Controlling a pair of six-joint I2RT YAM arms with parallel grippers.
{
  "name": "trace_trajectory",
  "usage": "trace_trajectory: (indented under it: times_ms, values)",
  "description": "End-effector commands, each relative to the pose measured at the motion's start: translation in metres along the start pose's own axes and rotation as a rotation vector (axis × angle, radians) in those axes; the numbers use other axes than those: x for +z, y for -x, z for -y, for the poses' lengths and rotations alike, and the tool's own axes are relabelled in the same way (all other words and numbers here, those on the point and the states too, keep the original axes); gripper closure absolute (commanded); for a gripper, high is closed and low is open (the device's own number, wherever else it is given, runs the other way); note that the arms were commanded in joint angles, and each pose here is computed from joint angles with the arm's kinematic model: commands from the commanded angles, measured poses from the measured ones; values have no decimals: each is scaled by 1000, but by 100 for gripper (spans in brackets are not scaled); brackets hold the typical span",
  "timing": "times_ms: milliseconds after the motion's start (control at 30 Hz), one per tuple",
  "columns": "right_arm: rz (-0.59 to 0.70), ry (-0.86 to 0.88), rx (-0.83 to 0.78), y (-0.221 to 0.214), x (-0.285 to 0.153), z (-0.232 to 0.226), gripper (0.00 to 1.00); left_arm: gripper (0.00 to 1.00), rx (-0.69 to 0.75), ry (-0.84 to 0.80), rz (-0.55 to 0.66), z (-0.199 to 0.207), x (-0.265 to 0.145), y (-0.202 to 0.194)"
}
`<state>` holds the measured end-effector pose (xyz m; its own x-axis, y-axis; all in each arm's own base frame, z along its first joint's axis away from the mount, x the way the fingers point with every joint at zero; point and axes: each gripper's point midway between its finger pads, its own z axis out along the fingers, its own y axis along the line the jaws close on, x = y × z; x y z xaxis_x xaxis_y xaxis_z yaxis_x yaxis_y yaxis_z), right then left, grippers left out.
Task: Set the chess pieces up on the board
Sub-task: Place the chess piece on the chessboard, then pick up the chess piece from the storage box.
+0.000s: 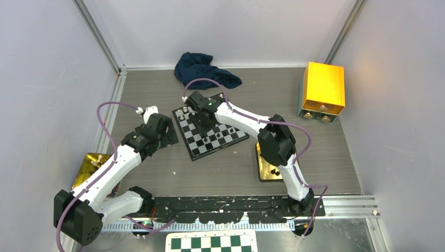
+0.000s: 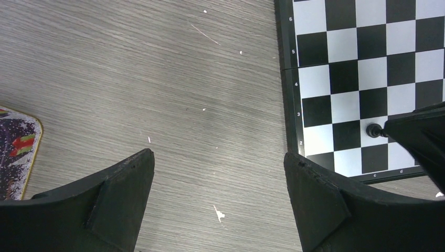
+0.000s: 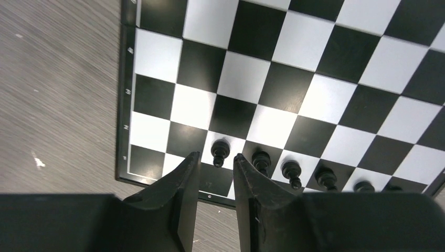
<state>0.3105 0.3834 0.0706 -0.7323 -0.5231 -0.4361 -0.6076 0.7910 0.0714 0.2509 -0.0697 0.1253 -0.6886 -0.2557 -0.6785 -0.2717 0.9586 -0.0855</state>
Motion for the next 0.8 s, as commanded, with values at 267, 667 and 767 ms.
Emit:
trace_trajectory:
  times_ms: [267,667,767]
  values:
    - [349,-163,141,66,-136,57,62,5,2,-23,69,25,8,34]
    - [378,-502,523,-59,-201,174,55,1,128,-131,51,103,31,61]
    - [383,-544,607,-94,-206,183,54,0,195,-166,61,131,29,57]
